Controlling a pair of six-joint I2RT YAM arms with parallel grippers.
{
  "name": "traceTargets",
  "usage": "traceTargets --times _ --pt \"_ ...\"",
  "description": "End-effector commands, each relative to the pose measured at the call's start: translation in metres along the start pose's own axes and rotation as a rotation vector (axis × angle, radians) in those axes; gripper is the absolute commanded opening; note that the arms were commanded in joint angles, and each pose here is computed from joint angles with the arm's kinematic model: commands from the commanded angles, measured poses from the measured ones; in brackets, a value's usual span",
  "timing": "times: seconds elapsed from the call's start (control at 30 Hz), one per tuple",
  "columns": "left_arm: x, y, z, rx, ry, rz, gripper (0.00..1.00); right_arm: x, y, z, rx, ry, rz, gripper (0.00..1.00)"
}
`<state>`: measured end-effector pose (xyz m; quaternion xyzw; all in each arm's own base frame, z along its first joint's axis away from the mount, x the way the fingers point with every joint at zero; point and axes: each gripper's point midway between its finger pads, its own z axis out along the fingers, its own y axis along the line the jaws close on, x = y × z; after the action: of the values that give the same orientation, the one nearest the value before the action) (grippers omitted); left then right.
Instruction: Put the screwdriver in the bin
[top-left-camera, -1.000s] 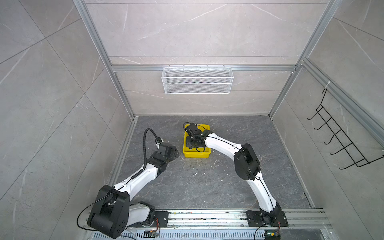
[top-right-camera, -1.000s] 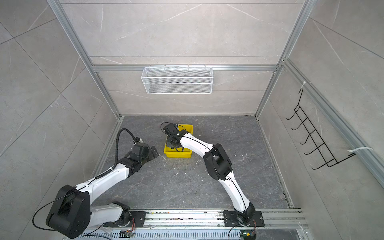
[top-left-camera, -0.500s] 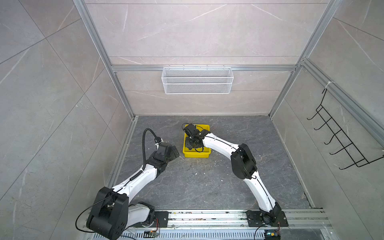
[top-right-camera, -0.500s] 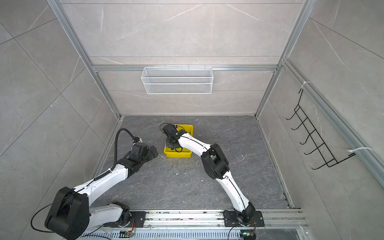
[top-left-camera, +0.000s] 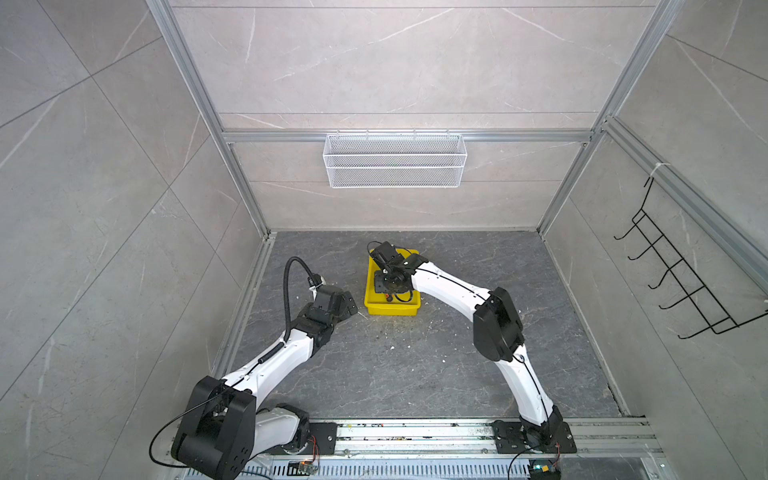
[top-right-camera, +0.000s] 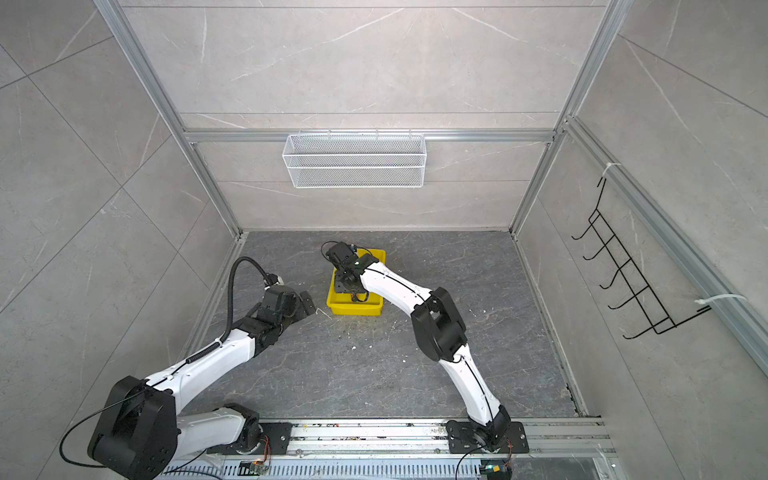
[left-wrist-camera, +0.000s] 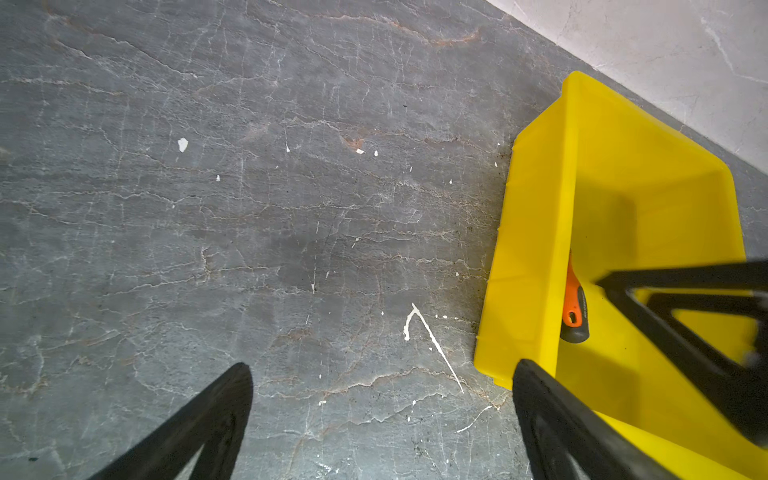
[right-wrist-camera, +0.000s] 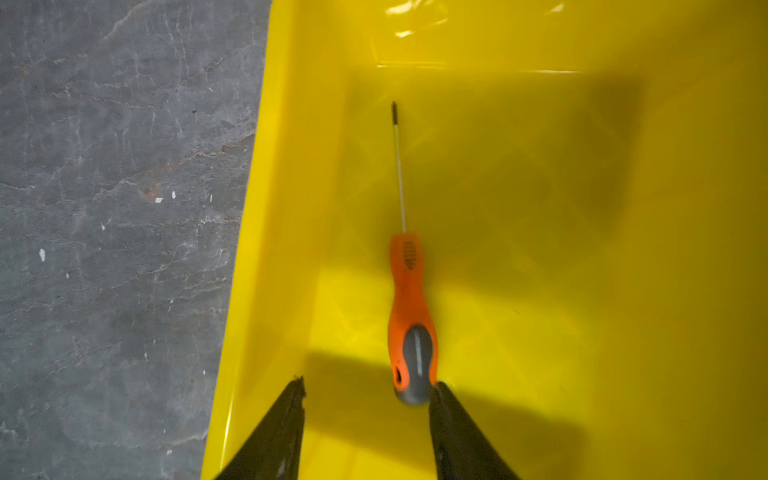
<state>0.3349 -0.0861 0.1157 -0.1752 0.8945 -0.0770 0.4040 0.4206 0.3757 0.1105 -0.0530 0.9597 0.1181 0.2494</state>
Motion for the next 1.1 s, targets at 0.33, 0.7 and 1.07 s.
traceTargets --times 0.33,0.7,1.07 --pt "-0.003 0.003 0.002 -0.019 -0.014 0.012 1.00 0.028 -0.163 -0.172 0.267 -0.374 -0.067 0.63" --pt "0.002 0.002 0.010 -0.028 0.021 0.027 1.00 0.068 -0.285 -0.188 0.733 -0.589 -0.062 0.80" --pt "0.001 0.002 0.009 -0.031 0.013 0.031 1.00 0.075 -0.306 -0.131 0.681 -0.521 -0.175 0.84"
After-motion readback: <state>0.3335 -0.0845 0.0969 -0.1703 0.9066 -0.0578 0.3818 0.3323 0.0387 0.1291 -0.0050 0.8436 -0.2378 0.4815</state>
